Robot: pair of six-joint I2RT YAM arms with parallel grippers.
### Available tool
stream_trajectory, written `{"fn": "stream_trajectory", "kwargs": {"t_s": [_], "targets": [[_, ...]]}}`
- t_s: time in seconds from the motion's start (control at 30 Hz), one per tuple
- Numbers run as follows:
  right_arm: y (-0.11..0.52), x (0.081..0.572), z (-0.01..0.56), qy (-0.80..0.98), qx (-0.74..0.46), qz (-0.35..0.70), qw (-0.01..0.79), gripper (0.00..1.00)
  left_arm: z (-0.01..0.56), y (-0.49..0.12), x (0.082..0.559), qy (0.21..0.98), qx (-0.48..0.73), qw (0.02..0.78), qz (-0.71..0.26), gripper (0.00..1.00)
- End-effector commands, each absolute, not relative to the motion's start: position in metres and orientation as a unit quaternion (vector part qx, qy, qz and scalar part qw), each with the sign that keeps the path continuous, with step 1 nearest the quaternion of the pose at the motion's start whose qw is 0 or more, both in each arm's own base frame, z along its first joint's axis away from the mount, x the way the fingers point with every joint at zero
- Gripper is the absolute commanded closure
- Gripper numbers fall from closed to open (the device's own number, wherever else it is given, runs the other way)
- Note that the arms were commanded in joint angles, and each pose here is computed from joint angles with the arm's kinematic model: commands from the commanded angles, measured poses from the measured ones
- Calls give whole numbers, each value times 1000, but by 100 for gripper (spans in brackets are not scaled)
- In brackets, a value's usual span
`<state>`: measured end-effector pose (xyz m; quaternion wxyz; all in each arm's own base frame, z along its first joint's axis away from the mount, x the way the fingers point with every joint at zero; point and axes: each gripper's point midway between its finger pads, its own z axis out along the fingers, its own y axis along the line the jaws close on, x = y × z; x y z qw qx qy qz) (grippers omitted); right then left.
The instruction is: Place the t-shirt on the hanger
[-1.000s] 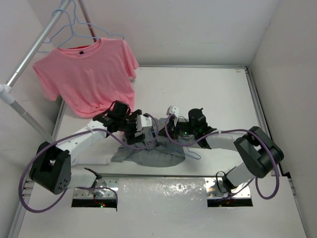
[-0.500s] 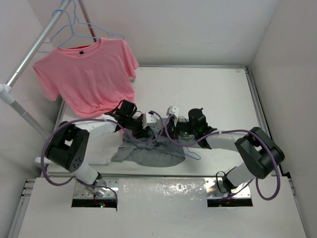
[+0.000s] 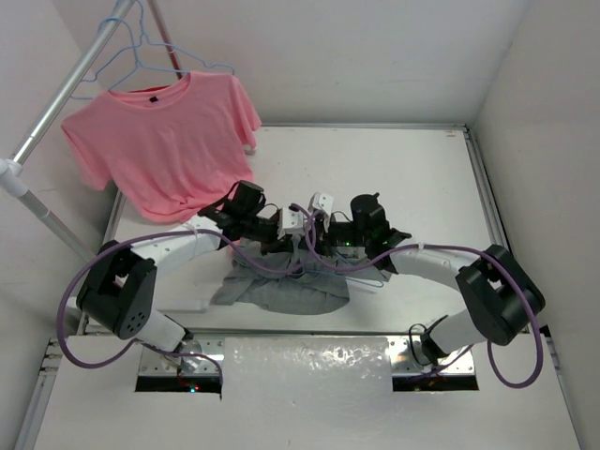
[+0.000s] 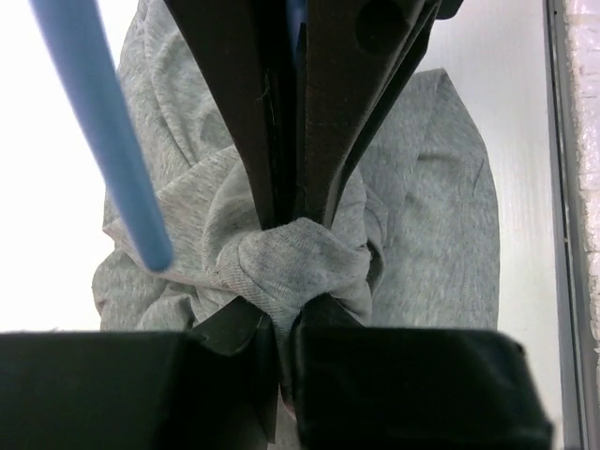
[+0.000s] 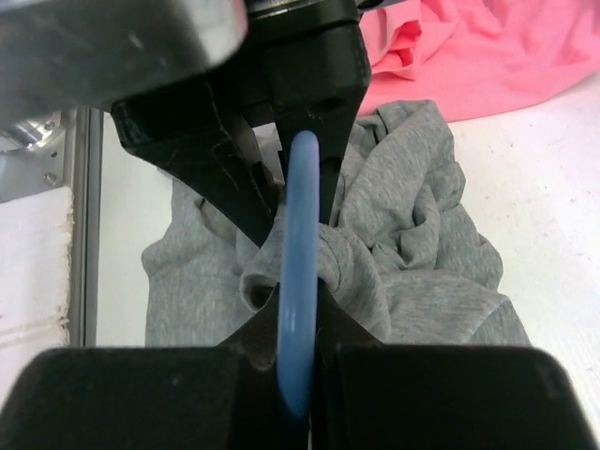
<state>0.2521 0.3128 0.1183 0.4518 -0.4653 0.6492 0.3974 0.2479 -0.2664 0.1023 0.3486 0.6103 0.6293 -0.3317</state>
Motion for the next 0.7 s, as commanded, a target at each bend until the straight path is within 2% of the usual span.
{"fn": "stream_trajectory", "kwargs": {"t_s": [0.0,0.1,0.13,0.17,0.2,0.23,0.3,0.33,0.37,0.5,0.67], "targets": [[321,266,168,596,-489,376,515,100,118,-274,247,625,606,355,-340,100],[320,271,175,597,-487,361,525,100,117,-270,243,637,601,341,-343,100],[315,282,178,614,-472,341,532,97,118,-269,247,649,589,343,-337,100],[314,280,173,622,-472,341,523,85,119,-267,248,659,580,342,-335,100],[306,291,171,650,-456,312,522,54,122,-264,259,670,566,357,-321,100],[301,298,172,665,-446,294,522,44,125,-262,263,691,538,360,-320,100],[283,312,173,703,-413,248,523,34,133,-253,285,711,502,396,-292,100],[278,315,175,710,-401,237,527,12,135,-250,289,727,477,401,-289,100],[269,317,172,721,-387,225,528,1,140,-248,297,729,464,419,-280,100],[246,312,195,717,-342,207,571,1,153,-238,312,737,432,458,-245,100],[214,307,221,731,-227,200,611,1,186,-236,325,747,375,484,-258,100]]}}
